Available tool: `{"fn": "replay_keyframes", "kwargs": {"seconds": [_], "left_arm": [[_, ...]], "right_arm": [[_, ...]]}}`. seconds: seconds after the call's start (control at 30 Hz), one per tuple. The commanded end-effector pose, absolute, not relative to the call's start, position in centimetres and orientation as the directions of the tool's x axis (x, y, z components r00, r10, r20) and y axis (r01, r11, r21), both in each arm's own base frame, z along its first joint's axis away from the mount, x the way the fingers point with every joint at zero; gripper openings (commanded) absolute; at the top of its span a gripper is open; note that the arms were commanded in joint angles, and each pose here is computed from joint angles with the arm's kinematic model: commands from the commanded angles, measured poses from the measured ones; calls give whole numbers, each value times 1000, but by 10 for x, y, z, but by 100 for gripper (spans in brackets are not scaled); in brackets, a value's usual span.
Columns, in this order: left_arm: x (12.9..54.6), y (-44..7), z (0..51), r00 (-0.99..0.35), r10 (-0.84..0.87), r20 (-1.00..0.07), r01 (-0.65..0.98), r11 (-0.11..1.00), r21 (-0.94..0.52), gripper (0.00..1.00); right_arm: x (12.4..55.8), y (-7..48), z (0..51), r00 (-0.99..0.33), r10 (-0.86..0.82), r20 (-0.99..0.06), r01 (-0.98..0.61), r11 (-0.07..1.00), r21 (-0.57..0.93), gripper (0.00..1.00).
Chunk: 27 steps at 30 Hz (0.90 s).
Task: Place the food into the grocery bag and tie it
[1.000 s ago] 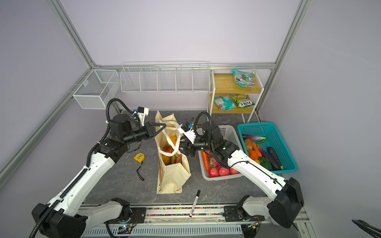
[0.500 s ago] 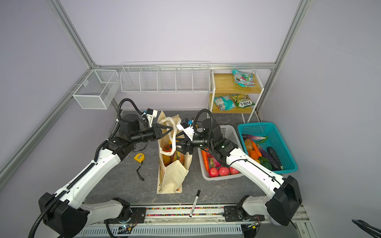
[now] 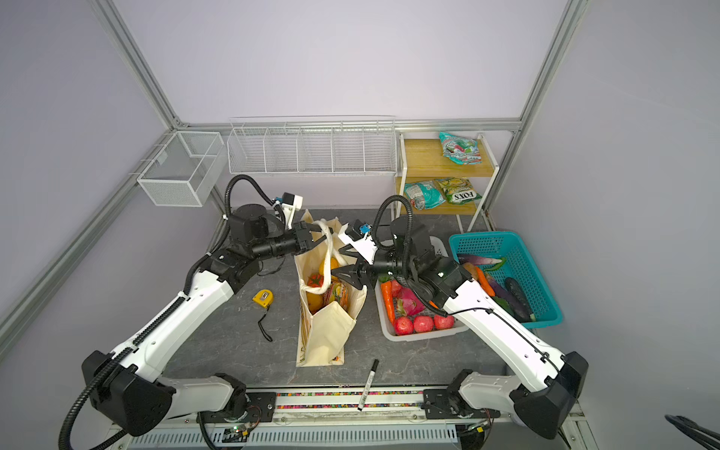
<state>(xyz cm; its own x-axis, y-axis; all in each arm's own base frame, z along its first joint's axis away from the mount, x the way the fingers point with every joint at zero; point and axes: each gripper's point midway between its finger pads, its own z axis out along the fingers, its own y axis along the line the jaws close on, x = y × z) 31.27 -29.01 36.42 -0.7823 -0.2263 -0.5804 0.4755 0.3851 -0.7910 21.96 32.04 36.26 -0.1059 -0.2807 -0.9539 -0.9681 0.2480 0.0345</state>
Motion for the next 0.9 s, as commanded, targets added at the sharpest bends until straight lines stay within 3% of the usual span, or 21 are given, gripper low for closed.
{"fn": "replay_keyframes", "kwargs": {"seconds": [0.0, 0.43, 0.67, 0.87], "left_arm": [[311, -303, 393, -763, -239, -601, 528, 306, -792, 0], [301, -301, 416, -752, -252, -610, 554, 259, -791, 0], [301, -306, 429, -754, -269, -599, 568, 189, -801, 0], [303, -310, 427, -767, -262, -586, 562, 169, -810, 0]], "right_arm": [[221, 309, 355, -85, -337, -938, -961, 275, -12, 65], [261, 257, 373, -120, -239, -964, -920, 392, 17, 65], [276, 285, 333, -230, -205, -952, -947, 274, 169, 62], [263, 303, 333, -253, -110, -961, -964, 113, 240, 65]]}}
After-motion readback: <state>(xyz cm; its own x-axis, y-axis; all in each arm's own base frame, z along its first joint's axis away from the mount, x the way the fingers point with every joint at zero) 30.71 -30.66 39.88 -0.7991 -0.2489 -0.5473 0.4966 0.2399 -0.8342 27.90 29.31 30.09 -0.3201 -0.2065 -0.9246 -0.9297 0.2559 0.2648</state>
